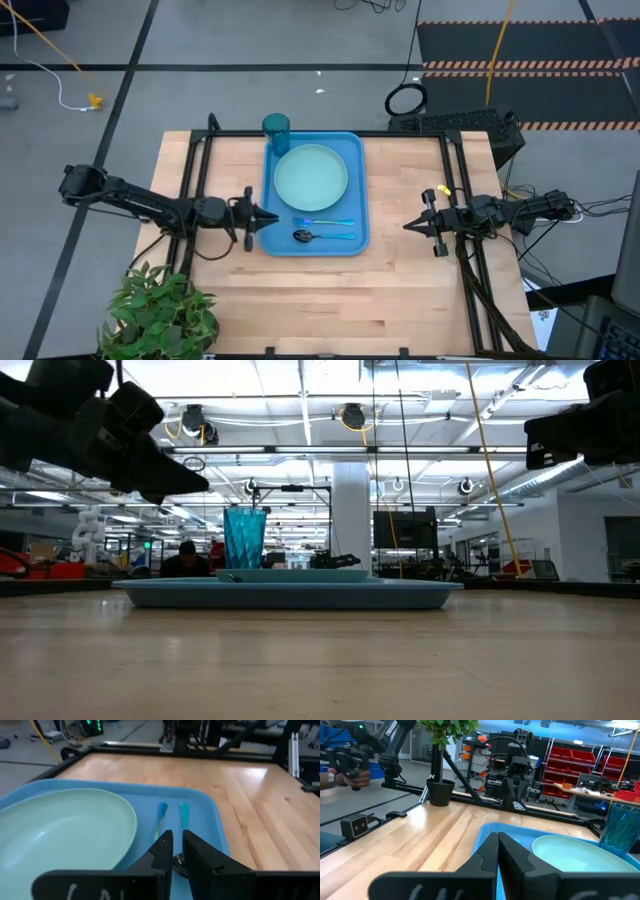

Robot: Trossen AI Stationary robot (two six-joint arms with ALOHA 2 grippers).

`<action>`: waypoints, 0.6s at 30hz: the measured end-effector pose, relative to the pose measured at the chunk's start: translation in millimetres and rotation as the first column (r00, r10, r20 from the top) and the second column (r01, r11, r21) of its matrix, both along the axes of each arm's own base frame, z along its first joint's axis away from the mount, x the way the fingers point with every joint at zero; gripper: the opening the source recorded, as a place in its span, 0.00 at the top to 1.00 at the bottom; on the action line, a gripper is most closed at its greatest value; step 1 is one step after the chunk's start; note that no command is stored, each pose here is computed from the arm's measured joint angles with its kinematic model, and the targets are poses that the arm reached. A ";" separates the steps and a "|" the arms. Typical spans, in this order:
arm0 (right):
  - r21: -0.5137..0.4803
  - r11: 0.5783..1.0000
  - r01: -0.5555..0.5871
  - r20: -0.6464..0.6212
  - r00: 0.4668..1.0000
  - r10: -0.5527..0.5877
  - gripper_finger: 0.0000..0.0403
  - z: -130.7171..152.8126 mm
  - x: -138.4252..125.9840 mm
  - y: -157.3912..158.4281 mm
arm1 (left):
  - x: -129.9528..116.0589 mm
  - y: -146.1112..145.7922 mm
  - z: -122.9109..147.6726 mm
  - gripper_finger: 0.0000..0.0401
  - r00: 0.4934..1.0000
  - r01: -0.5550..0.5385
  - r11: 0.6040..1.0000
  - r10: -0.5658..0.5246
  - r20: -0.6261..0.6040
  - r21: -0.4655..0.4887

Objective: Pick and place plate/cup/fork/spoon on tray
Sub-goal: Return to Home Position

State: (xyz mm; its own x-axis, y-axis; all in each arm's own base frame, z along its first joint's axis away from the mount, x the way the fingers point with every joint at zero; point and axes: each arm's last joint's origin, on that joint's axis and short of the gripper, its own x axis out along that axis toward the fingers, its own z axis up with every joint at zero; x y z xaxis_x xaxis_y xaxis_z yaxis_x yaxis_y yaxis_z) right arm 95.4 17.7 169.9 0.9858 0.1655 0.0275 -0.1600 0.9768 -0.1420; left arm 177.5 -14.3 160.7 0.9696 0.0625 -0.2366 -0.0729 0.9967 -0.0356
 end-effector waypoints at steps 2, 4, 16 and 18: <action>0.000 1.000 0.000 0.000 1.000 0.000 1.00 0.0 0.0 0.0 | -6.6 2.6 0.0 0.88 1.000 -0.011 1.000 0.011 0.025 -0.003; 0.000 1.000 0.000 0.001 1.000 0.000 1.00 0.1 0.0 0.0 | -12.3 4.5 -0.8 0.88 0.999 -0.020 1.000 0.020 0.044 -0.009; 0.000 1.000 0.000 0.001 1.000 0.000 1.00 0.1 0.0 0.0 | -36.4 7.4 -13.1 0.88 0.996 -0.033 0.999 0.035 0.079 -0.017; 0.000 1.000 0.000 0.001 1.000 0.000 1.00 0.1 0.0 0.0 | -37.3 7.4 -11.8 0.88 0.996 -0.032 0.999 0.033 0.088 -0.010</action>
State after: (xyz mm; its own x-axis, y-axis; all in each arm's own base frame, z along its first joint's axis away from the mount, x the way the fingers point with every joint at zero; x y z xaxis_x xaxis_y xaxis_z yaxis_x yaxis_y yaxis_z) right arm 95.4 17.7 170.1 0.9858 0.1655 0.0290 -0.1598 0.9769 -0.1420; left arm 140.2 -6.9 149.0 0.9842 0.0924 -0.1511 -0.1012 0.9935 -0.0518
